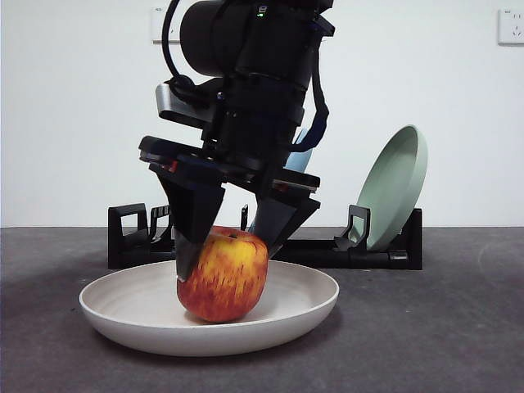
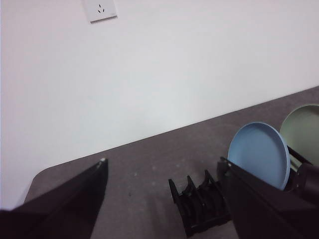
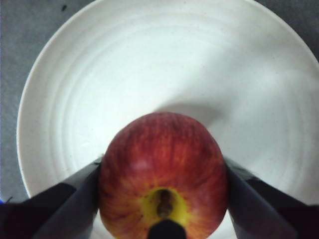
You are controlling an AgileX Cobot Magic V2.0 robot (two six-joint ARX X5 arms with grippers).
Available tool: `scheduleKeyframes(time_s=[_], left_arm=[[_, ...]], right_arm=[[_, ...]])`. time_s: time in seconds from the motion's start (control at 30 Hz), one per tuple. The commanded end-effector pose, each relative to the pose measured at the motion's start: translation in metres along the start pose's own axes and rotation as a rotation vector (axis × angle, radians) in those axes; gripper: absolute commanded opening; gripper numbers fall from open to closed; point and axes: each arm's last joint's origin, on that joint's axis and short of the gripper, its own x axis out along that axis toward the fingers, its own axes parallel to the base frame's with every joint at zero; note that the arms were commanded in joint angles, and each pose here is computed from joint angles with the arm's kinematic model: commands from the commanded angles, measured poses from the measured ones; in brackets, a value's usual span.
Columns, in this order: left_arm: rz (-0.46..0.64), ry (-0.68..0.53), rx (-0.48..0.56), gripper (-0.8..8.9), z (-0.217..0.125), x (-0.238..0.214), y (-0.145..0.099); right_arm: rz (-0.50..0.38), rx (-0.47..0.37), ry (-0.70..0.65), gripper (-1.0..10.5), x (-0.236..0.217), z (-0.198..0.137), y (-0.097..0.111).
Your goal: Take the yellow plate from the plate rack,put the plate on the table,take the apple from the table,put the apple in the plate
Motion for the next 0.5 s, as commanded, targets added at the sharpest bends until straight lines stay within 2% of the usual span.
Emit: scheduleKeyframes(time_s=[0.03, 0.33, 0.5], left_arm=[[0.004, 0.007, -0.006, 3.68, -0.002, 0.0, 0.0], [0.002, 0.015, 0.002, 3.68, -0.003, 0.0, 0.0], [-0.002, 0.018, -0.007, 3.69, -0.002, 0.002, -0.002]], right_arm=[[-0.001, -0.008, 0.002, 6.1, 0.002, 0.0, 0.001], [-0.002, -0.013, -0.028, 6.0, -0.007, 0.002, 0.0], [-0.025, -0.016, -0.127, 6.0, -0.043, 0.003, -0.002]])
